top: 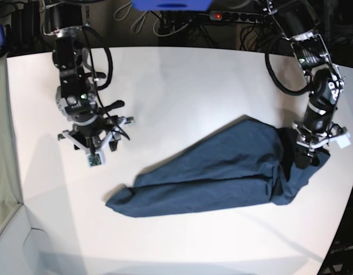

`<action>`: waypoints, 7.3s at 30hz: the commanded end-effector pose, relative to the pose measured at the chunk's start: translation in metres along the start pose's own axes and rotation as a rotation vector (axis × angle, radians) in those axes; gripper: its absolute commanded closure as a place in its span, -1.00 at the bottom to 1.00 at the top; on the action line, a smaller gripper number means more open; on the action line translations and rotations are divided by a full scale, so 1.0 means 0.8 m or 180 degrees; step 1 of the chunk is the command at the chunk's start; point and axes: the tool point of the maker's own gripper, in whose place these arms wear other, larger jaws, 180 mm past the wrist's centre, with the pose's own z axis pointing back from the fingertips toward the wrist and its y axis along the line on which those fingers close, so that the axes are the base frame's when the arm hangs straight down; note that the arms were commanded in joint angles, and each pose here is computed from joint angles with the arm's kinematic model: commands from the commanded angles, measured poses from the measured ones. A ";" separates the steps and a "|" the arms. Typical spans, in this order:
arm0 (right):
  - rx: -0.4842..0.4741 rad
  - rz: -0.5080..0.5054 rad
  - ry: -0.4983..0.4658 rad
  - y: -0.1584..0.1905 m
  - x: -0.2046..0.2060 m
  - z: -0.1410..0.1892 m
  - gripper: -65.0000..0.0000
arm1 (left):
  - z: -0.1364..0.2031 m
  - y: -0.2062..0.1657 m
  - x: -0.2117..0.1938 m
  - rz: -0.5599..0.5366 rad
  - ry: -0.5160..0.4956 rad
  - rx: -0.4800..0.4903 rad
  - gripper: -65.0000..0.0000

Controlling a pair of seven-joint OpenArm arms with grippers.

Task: Layout the t-shirt on the table in an organized manner, then fold the t-shirt properly
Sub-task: 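Release the shirt with the left gripper and reposition it over the shirt, then grasp the shirt end with the left gripper and pull it outward, then lower the right gripper onto the shirt edge and grasp it, then lift the shirt with both grippers and stretch it between them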

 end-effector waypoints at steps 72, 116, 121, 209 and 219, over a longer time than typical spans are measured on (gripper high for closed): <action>0.0752 0.0097 -0.0318 0.142 0.050 0.008 0.14 | -0.074 -0.408 0.165 -0.1280 -0.0475 -0.1875 0.99; 0.1756 0.0727 -0.0881 0.354 0.097 -0.036 -0.55 | -0.088 -0.317 0.009 -0.0992 0.0572 -0.1695 0.99; 0.1762 0.0702 -0.0961 0.354 0.102 -0.034 -0.55 | -0.075 -0.290 -0.004 -0.1028 0.0625 -0.1608 0.99; -0.0082 -0.0349 -0.2184 -0.027 0.309 -0.028 1.00 | 0.088 -0.157 0.127 -0.1793 -0.0403 -0.0658 0.99; -0.0373 -0.0368 -0.2637 -0.067 0.327 0.083 1.00 | 0.121 -0.197 0.159 -0.1859 -0.0776 -0.0878 0.99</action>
